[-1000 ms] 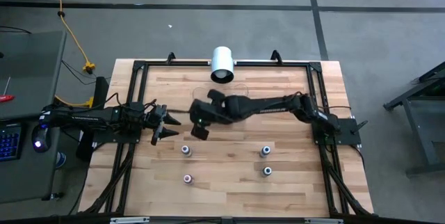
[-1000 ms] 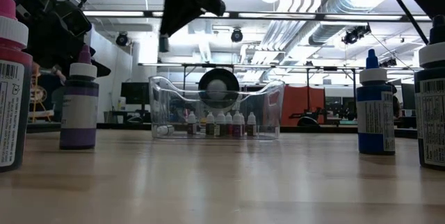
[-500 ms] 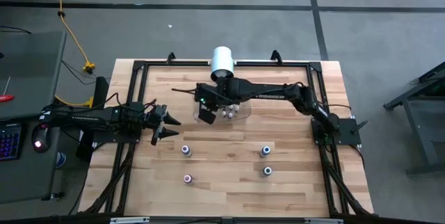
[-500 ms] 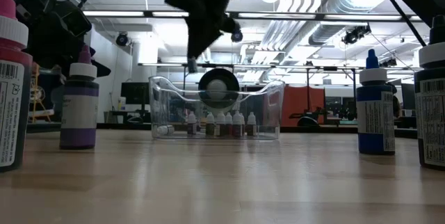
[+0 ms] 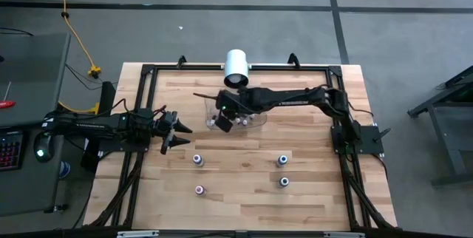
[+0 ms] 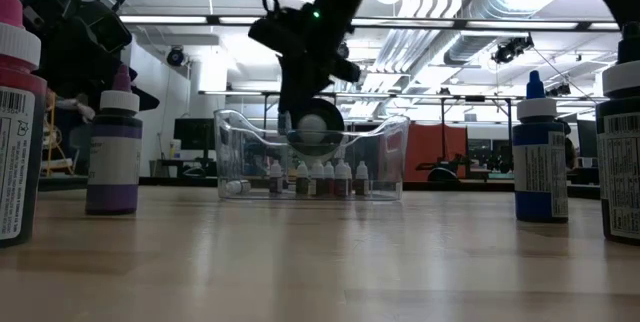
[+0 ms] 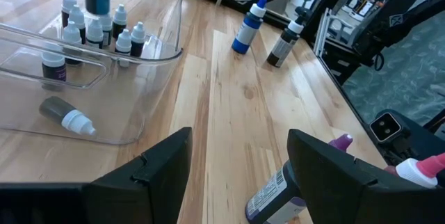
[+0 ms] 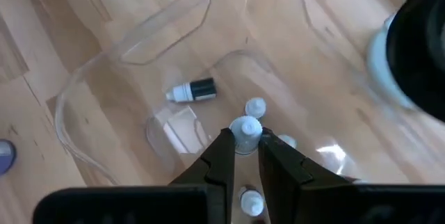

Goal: Pick & Place food coloring
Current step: Put the small blue food coloring bottle into the transparent bin, then put the large purple food coloring bottle into the transparent bin

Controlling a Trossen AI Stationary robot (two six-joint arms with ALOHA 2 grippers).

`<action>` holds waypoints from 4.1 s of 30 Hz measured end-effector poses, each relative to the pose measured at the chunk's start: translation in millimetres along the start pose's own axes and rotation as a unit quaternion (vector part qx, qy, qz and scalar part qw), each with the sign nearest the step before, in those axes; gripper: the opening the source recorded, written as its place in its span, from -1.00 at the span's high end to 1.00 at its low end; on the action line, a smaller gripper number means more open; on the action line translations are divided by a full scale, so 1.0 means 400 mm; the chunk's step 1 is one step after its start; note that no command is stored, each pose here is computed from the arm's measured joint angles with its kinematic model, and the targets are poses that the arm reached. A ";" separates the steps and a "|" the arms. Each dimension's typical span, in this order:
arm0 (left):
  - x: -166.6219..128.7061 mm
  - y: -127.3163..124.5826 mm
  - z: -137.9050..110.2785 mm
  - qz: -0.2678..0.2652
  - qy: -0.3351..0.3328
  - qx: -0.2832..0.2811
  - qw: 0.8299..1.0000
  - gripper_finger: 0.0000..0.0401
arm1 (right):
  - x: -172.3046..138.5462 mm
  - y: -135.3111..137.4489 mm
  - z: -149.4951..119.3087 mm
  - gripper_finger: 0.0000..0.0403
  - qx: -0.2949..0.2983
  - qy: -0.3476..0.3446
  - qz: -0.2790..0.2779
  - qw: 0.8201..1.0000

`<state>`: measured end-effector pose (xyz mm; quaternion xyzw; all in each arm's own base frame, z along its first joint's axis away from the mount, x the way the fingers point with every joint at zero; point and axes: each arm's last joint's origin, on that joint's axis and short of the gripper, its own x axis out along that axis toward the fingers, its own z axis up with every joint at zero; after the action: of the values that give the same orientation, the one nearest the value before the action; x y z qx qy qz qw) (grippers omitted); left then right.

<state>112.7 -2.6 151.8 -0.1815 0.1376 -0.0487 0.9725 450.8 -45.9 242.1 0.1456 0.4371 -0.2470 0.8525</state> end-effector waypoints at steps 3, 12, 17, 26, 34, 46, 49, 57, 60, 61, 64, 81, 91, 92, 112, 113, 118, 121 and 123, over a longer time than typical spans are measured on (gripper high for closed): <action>0.000 0.000 0.000 0.000 0.000 0.000 1.000 -0.17 | 0.016 0.006 -0.026 0.79 0.005 -0.007 0.007 1.000; 0.000 0.000 0.000 0.000 0.000 0.000 1.000 -0.17 | 0.074 0.003 -0.084 0.77 0.004 -0.008 0.018 1.000; 0.000 0.000 0.000 0.000 0.000 0.000 1.000 -0.17 | 0.097 -0.001 -0.107 0.79 0.006 -0.014 0.018 1.000; 0.000 0.000 0.000 0.000 0.000 0.000 1.000 -0.17 | 0.112 -0.027 -0.113 0.76 0.011 -0.020 -0.021 1.000; 0.000 0.000 0.000 0.000 0.000 0.000 1.000 -0.17 | 0.126 -0.032 -0.113 0.77 0.038 -0.017 -0.015 0.999; 0.000 0.000 0.000 0.000 0.000 0.000 1.000 -0.17 | 0.140 -0.031 -0.118 0.76 0.041 -0.025 -0.010 0.999; 0.000 0.000 0.000 0.000 0.000 0.000 1.000 -0.17 | 0.144 -0.033 -0.126 0.74 0.039 -0.017 -0.009 0.999; 0.000 0.000 0.000 0.000 0.000 0.000 1.000 -0.17 | 0.146 -0.036 -0.128 0.73 0.042 -0.017 -0.010 0.999; 0.000 0.000 0.000 0.000 0.000 0.000 1.000 -0.17 | 0.146 -0.036 -0.128 0.72 0.039 -0.017 -0.010 0.999; 0.000 0.000 0.000 0.000 0.000 0.000 1.000 -0.17 | 0.146 -0.036 -0.128 0.72 0.039 -0.017 -0.010 0.999; 0.000 0.000 0.000 0.000 0.000 0.000 1.000 -0.17 | 0.147 -0.037 -0.127 0.70 0.040 -0.016 -0.010 0.999; 0.000 0.000 0.000 0.000 0.000 0.000 1.000 -0.17 | 0.147 -0.037 -0.127 0.43 0.038 -0.017 -0.010 0.999; 0.000 0.000 0.000 0.000 0.000 0.000 1.000 -0.17 | 0.087 -0.042 -0.101 0.41 0.019 -0.038 -0.001 0.999; 0.000 0.000 0.000 0.000 0.000 0.000 1.000 -0.17 | 0.079 -0.043 -0.098 0.41 0.016 -0.039 -0.001 0.999; 0.000 0.000 0.000 0.000 0.000 0.000 1.000 -0.17 | -0.142 0.071 -0.070 0.41 -0.147 -0.054 0.205 0.966; 0.000 0.000 0.000 0.000 0.000 0.000 1.000 -0.17 | -0.150 0.081 -0.072 0.41 -0.167 -0.056 0.211 0.961; 0.000 0.000 0.000 0.000 0.000 0.000 1.000 -0.17 | -0.202 0.128 -0.075 0.41 -0.242 -0.066 0.227 0.941; 0.000 0.000 0.000 0.000 0.000 0.000 1.000 -0.17 | -0.228 0.148 -0.080 0.41 -0.273 -0.056 0.230 0.932; 0.000 0.000 0.000 0.000 0.000 0.000 1.000 -0.17 | -0.244 0.162 -0.074 0.41 -0.281 -0.048 0.232 0.930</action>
<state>112.7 -2.6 151.8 -0.1815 0.1374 -0.0488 0.9725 417.9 50.6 306.9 -0.0144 0.4011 0.0838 0.9121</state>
